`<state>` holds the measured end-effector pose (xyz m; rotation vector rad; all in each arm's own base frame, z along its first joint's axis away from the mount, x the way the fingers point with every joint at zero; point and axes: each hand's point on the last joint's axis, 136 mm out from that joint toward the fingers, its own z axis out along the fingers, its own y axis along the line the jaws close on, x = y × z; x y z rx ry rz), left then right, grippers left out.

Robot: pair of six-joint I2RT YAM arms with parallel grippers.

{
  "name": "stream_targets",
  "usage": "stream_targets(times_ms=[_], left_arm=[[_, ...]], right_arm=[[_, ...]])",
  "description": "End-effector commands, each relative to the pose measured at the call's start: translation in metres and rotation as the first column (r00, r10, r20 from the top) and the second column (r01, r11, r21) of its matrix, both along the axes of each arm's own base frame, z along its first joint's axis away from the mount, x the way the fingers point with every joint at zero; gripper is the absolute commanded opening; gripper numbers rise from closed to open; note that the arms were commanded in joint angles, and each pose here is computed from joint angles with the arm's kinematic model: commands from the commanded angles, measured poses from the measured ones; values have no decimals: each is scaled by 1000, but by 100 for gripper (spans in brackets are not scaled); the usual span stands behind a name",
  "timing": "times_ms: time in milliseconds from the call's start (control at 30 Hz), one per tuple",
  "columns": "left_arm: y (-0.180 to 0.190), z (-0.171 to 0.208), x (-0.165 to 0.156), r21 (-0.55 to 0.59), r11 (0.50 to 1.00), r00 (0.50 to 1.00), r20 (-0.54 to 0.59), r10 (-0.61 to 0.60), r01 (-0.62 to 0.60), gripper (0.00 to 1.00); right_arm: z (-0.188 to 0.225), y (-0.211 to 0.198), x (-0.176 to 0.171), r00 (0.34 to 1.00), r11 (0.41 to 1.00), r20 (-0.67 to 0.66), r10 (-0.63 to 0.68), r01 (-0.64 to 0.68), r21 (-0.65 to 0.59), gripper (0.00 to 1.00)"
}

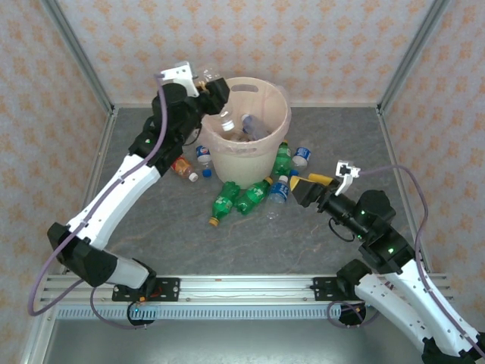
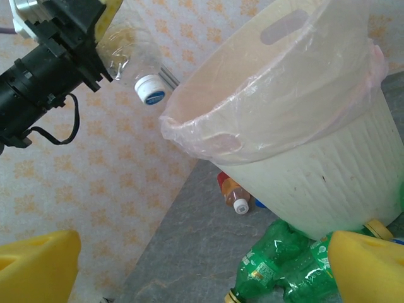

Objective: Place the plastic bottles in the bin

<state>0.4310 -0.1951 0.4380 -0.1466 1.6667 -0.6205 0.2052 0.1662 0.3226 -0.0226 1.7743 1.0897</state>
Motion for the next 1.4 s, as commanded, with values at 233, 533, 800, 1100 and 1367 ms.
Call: stream_targets(times_ms=[233, 533, 800, 1100, 1367], left_arm=[[-7, -23, 30, 217, 972, 996, 48, 80, -88, 66], [-9, 1, 10, 179, 983, 999, 34, 24, -30, 96], [-24, -23, -31, 103, 991, 993, -92, -74, 83, 99], [-32, -79, -108, 109, 988, 982, -166, -89, 108, 99], [-24, -134, -165, 67, 986, 971, -197, -136, 152, 99]], right_arm=[[-3, 1, 7, 1000, 999, -12, -16, 16, -33, 100], [-23, -5, 29, 989, 992, -86, -122, 124, 17, 100], [-74, -11, 42, 960, 979, -194, -204, 203, -25, 96], [-143, -12, 56, 891, 954, -352, -289, 234, -190, 91], [-188, 0, 58, 856, 956, -443, -266, 175, -236, 91]])
